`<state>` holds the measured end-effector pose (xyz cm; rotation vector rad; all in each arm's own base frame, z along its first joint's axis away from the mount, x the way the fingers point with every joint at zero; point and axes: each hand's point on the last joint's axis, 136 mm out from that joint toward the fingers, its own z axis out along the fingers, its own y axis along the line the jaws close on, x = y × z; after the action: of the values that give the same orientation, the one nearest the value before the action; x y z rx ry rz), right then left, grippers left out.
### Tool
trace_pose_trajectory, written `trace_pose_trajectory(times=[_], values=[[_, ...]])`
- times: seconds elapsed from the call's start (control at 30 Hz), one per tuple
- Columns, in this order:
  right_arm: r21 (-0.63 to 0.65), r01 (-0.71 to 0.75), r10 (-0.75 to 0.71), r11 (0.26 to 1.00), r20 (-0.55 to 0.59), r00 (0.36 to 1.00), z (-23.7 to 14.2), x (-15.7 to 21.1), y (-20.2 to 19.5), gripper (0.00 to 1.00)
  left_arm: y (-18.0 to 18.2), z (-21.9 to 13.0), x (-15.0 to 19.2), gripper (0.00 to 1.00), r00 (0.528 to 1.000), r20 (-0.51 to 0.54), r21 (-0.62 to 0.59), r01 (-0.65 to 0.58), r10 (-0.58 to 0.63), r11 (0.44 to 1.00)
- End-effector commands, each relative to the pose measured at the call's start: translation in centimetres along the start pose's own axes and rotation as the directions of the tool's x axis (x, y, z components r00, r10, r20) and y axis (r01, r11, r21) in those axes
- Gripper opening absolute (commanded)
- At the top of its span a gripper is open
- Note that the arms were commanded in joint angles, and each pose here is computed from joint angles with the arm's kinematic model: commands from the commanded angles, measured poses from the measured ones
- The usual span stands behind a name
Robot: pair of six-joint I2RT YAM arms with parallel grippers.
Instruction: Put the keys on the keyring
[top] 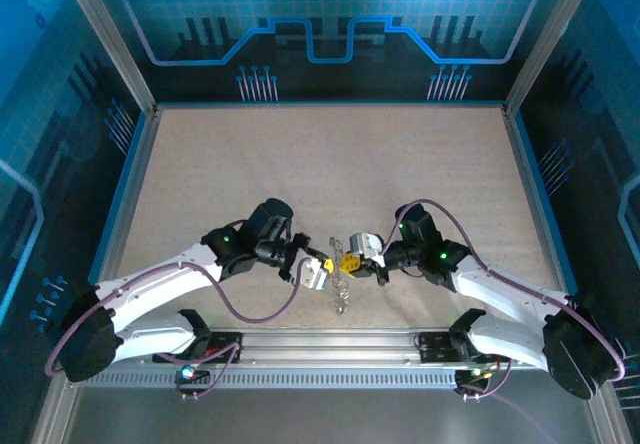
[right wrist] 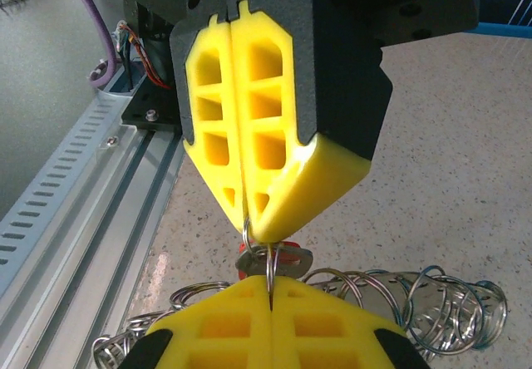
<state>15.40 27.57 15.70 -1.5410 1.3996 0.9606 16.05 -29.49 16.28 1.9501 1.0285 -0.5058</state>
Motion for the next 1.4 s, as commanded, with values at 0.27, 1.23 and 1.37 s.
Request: trace_pose_trajectory(times=[0.27,1.23,1.37], values=[[-0.015,0.04,-0.039,0.999,0.023,0.999,-0.3,-1.2,0.1,0.0,-0.4,-1.3,-0.3,0.0,1.0,0.007,-0.005,-0.002,0.002,1.0],[-0.078,0.086,-0.083,0.993,0.039,0.996,0.9,-1.5,1.9,0.0,0.2,-0.6,-1.5,0.0,0.998,0.062,0.027,-0.027,0.026,0.999],[-0.076,0.086,-0.083,0.993,0.037,0.996,0.8,-1.5,1.9,0.0,0.0,-0.8,-1.9,0.0,0.997,0.069,0.037,-0.039,0.036,0.999]])
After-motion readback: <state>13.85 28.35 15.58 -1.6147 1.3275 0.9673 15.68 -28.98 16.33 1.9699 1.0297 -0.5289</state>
